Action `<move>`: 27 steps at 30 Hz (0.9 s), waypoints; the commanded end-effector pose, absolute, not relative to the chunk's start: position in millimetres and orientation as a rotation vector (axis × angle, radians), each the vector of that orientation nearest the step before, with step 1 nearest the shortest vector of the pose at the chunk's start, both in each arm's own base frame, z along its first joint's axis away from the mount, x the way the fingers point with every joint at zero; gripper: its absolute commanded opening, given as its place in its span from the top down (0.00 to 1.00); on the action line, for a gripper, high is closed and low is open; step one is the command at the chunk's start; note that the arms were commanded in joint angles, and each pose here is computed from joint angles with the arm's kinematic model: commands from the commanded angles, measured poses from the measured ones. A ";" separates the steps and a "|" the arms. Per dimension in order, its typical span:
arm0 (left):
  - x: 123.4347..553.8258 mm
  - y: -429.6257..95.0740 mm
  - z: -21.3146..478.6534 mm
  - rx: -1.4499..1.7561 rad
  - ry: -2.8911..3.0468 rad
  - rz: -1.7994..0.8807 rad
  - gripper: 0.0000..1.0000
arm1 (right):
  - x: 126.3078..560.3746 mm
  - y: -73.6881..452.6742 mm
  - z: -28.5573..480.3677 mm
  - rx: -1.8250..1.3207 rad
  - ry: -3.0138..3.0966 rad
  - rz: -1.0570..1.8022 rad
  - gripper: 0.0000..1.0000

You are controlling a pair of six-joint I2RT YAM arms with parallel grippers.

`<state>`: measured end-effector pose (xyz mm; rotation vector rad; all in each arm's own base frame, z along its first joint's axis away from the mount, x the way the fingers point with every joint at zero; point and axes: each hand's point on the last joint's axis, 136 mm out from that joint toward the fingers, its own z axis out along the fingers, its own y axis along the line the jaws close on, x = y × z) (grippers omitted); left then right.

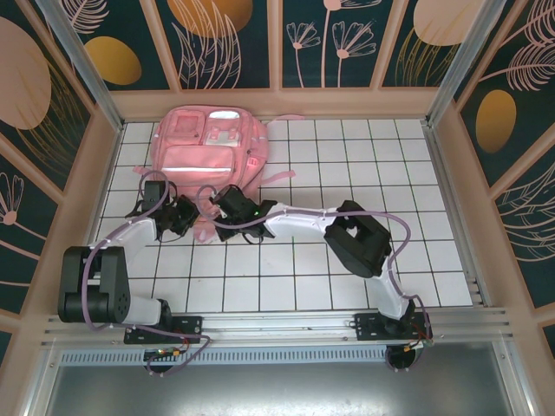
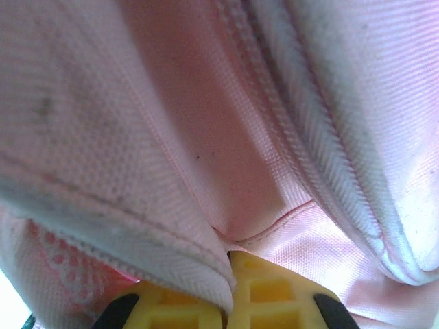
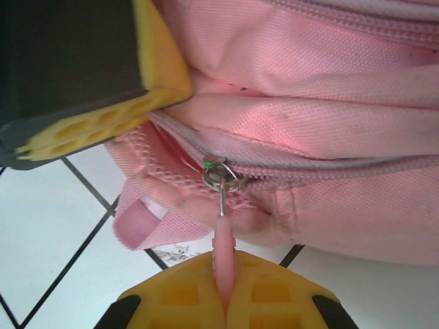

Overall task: Pack the student bag
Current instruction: Zip the student bag at the top-center of the table.

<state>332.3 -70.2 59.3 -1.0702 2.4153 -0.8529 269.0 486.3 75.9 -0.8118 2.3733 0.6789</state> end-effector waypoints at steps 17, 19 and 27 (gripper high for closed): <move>317.5 -23.8 99.2 -1.017 2.400 -0.560 1.00 | 394.7 352.9 78.0 -0.441 2.389 0.320 1.00; 315.4 -23.3 106.2 -1.002 2.395 -0.571 1.00 | 413.7 340.4 75.5 -0.415 2.380 0.281 1.00; 303.7 -29.8 133.6 -0.904 2.403 -0.628 1.00 | 496.0 312.3 68.4 -0.317 2.360 0.222 1.00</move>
